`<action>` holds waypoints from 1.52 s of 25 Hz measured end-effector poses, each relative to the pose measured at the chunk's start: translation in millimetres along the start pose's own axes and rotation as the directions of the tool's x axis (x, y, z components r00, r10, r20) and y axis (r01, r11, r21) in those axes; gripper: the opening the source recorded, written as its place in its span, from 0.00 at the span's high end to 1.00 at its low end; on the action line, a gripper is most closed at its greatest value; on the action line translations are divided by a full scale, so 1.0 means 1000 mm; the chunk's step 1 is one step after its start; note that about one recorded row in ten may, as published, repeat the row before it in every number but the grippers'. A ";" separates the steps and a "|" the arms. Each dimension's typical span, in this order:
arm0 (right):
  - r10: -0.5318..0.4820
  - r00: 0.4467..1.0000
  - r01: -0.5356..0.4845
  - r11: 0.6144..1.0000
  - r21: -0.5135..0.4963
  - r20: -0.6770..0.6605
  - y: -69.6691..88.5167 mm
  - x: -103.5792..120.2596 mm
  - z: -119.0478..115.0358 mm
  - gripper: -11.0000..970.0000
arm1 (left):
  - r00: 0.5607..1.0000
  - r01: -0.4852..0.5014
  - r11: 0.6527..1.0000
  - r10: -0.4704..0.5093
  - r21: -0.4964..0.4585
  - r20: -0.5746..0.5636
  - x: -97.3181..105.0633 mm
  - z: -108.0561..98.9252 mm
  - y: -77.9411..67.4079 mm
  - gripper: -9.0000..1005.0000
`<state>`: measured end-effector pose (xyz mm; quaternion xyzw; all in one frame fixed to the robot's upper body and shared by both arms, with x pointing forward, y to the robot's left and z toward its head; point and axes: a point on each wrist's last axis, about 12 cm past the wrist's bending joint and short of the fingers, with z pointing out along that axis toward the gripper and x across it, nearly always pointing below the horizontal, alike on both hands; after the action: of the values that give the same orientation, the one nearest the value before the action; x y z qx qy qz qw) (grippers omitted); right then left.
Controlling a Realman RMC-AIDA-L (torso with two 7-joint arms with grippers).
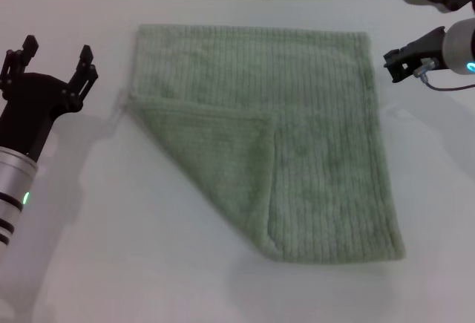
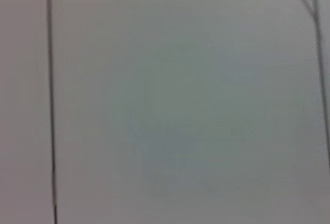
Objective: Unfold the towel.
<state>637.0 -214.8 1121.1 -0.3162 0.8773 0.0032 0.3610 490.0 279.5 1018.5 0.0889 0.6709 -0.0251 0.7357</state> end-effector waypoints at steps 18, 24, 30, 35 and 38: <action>0.013 0.999 -0.012 1.000 -0.009 0.033 0.016 0.009 0.020 0.99 | 0.994 0.016 0.980 -0.037 0.197 0.103 -0.029 0.001 -0.053 0.19; 0.019 1.000 -0.018 1.000 -0.012 0.017 0.017 0.013 0.025 0.99 | 1.000 0.000 0.955 -0.005 0.296 0.019 -0.053 0.016 -0.075 0.20; 0.020 1.000 -0.019 1.000 -0.013 0.023 0.017 0.011 0.024 0.99 | 0.980 0.000 0.955 0.059 0.298 -0.189 -0.096 0.053 -0.069 0.20; 0.029 0.999 -0.029 1.000 -0.007 0.030 0.014 0.011 0.023 0.99 | 0.920 -0.042 0.940 0.169 0.339 -0.354 -0.135 0.071 -0.070 0.21; 0.043 0.998 -0.043 0.999 0.000 0.040 0.011 0.010 0.023 0.99 | 0.878 -0.088 0.918 0.254 0.386 -0.405 -0.151 0.069 -0.077 0.21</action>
<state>639.6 -206.1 1095.5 -0.2968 0.8765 0.0169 0.3787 530.9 179.6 1166.8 0.2838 0.7953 -0.0587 0.5325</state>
